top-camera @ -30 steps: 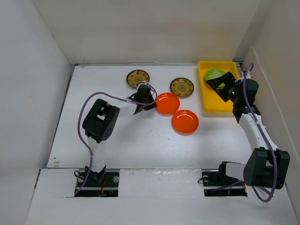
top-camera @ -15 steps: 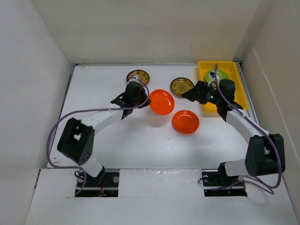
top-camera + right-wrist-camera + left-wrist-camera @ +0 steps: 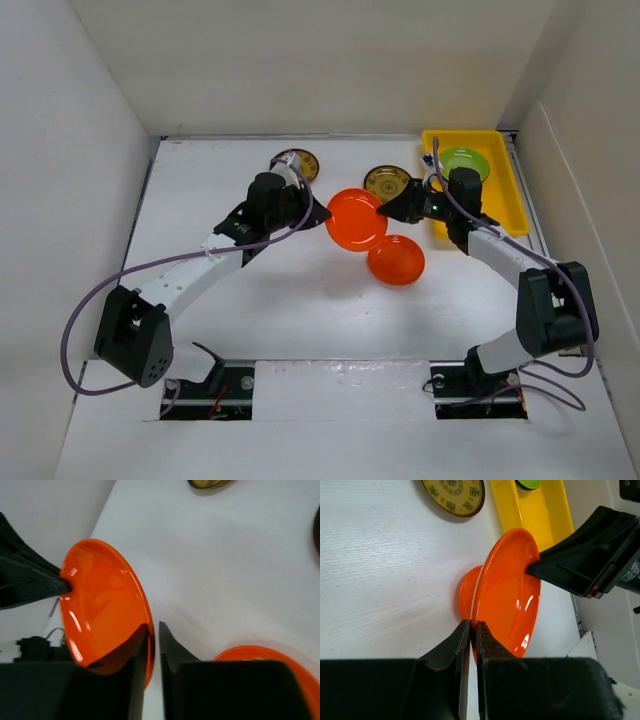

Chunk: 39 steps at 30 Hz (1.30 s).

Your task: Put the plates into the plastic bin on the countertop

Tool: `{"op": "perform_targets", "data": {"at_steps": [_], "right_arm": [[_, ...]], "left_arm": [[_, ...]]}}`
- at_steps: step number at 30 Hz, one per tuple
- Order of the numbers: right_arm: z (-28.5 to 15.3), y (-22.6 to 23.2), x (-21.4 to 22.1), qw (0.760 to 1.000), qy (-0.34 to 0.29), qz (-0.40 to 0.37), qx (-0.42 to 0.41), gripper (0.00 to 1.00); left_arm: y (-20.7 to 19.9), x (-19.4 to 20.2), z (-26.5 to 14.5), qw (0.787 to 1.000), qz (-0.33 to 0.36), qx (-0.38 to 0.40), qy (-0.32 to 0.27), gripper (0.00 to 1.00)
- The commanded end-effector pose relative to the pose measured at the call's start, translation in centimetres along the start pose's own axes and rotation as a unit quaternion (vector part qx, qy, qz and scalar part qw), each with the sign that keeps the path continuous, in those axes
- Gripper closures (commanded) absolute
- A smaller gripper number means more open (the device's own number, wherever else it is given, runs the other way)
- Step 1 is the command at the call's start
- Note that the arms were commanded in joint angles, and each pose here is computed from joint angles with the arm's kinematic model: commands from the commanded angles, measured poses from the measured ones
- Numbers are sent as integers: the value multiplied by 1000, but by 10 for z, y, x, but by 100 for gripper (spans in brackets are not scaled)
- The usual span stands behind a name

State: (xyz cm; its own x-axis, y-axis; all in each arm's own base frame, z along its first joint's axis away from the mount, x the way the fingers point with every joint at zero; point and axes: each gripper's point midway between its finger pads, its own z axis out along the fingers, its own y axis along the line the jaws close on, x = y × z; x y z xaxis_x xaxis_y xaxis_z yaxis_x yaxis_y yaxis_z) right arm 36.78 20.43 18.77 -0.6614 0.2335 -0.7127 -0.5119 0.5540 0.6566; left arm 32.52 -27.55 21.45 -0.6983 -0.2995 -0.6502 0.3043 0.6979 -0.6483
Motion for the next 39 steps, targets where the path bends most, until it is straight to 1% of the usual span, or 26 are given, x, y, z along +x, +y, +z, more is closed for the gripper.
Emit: {"op": "perform_targets", "data": {"at_steps": [1, 2, 3, 4, 5, 6, 7, 9, 10, 11, 13, 15, 17, 18, 19, 21, 22, 24, 25, 27, 28, 29, 31, 33, 37, 39], "right_arm": [[2, 23, -24, 998, -38, -39, -41, 86], [1, 26, -29, 997, -46, -41, -41, 100], [-2, 22, -32, 998, -51, -31, -36, 100], [-5, 19, -34, 998, -53, -25, -34, 100], [-6, 14, -34, 998, -52, -8, -30, 100], [-8, 11, -37, 998, -56, 1, -26, 100], [-12, -4, -48, 997, -76, 13, -1, 100], [-22, -21, -61, 993, -102, 45, 28, 100], [-29, -34, -76, 988, -131, 55, 56, 100], [-43, -59, -89, 980, -154, 80, 94, 100], [-61, -87, -105, 965, -191, 112, 141, 100], [-92, -125, -131, 936, -246, 138, 208, 100], [-110, -159, -139, 912, -272, 171, 256, 100], [-126, -172, -154, 900, -294, 177, 271, 100], [-130, -193, -152, 891, -296, 195, 285, 100], [-143, -213, -162, 881, -308, 200, 298, 100], [-144, -215, -178, 879, -318, 193, 299, 100], [-146, -241, -180, 867, -321, 206, 322, 100], [-147, -243, -192, 864, -325, 204, 325, 100], [-141, -263, -190, 861, -317, 215, 336, 100], [-145, -267, -202, 859, -325, 211, 336, 100], [-143, -272, -204, 859, -325, 211, 336, 100], [-143, -287, -202, 855, -321, 219, 342, 96], [-143, -292, -208, 853, -324, 219, 346, 85], [-146, -299, -213, 846, -328, 221, 358, 75], [-145, -301, -213, 845, -326, 223, 360, 74]], "left_arm": [[-21, -15, -9, 999, 10, 42, -19, 100], [-19, -16, -8, 999, 10, 38, -23, 93], [-19, -16, -8, 999, 9, 38, -23, 80], [-21, -18, -8, 999, 11, 41, -27, 73], [-19, -20, -8, 999, 6, 35, -32, 55], [-12, -19, -5, 999, -2, 19, -33, 31], [-7, -17, -4, 999, -3, 11, -33, 1], [-1, -15, -3, 999, -11, -1, -35, 0], [3, -16, -4, 999, -11, -9, -42, 0], [7, -14, -3, 999, -18, -17, -44, 0], [6, -3, 1, 999, -14, -26, -34, 0], [9, 9, 6, 999, -11, -34, -26, 0], [4, 26, 14, 999, -1, -40, -12, 0], [2, 33, 17, 999, 3, -41, -5, 0], [5, 43, 23, 999, 6, -48, 5, 0], [-14, 51, 29, 999, 21, -47, 7, 0], [-15, 61, 34, 998, 27, -53, 18, 0], [-31, 74, 38, 998, 42, -49, 25, 0], [-35, 79, 40, 998, 45, -46, 29, 0], [-40, 92, 47, 997, 50, -40, 48, 0], [-42, 90, 49, 997, 50, -37, 45, 0], [-42, 99, 52, 996, 54, -38, 54, 0], [-43, 107, 54, 996, 57, -38, 63, 0], [-45, 112, 56, 995, 60, -35, 66, 0], [-34, 129, 67, 994, 60, -40, 86, 0], [-32, 135, 68, 993, 60, -36, 95, 0]]}}
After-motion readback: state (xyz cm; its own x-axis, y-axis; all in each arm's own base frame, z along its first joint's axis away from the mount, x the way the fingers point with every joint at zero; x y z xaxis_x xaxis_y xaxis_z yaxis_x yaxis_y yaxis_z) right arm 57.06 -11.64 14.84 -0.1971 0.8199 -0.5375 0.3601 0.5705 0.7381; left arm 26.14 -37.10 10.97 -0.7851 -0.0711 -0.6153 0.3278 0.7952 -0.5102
